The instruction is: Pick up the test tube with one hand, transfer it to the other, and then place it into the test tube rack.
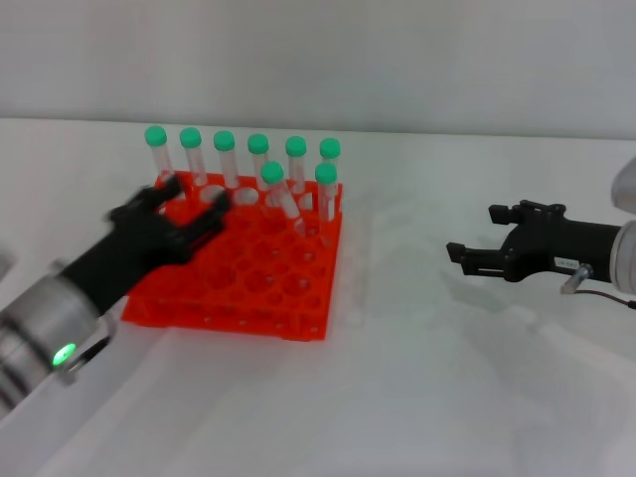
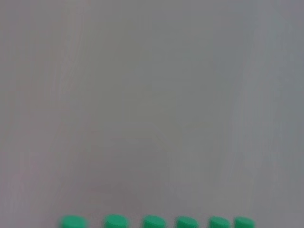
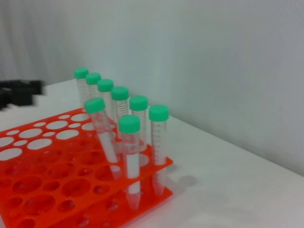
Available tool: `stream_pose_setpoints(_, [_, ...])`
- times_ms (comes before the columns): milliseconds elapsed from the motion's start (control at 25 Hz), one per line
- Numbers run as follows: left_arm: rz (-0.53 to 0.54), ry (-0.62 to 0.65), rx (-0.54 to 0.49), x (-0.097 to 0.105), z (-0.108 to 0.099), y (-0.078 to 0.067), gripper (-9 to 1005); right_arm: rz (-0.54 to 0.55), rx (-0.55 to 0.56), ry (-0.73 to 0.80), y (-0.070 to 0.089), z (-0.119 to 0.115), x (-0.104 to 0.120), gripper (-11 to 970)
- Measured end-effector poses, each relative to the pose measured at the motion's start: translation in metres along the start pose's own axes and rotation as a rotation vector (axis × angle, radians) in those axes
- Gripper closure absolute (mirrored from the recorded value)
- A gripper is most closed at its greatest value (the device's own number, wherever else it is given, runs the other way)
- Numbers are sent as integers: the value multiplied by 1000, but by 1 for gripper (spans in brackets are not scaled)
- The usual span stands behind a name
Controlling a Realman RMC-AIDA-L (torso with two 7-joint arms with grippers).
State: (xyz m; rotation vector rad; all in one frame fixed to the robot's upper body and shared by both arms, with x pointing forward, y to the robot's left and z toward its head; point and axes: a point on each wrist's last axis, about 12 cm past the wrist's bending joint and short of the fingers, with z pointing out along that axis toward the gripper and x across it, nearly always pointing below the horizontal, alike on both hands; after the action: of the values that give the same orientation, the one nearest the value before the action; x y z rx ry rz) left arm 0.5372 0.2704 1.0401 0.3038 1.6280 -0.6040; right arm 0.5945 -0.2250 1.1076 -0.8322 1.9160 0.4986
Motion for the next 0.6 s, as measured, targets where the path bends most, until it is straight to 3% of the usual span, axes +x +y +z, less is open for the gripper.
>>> stream_pose_setpoints(320, [73, -204, -140, 16, -66, 0, 223, 35, 50, -92, -17, -33, 16, 113])
stream_pose_setpoints(600, [119, -312, -273, 18, -105, 3, 226, 97, 77, -315, -29, -88, 57, 115])
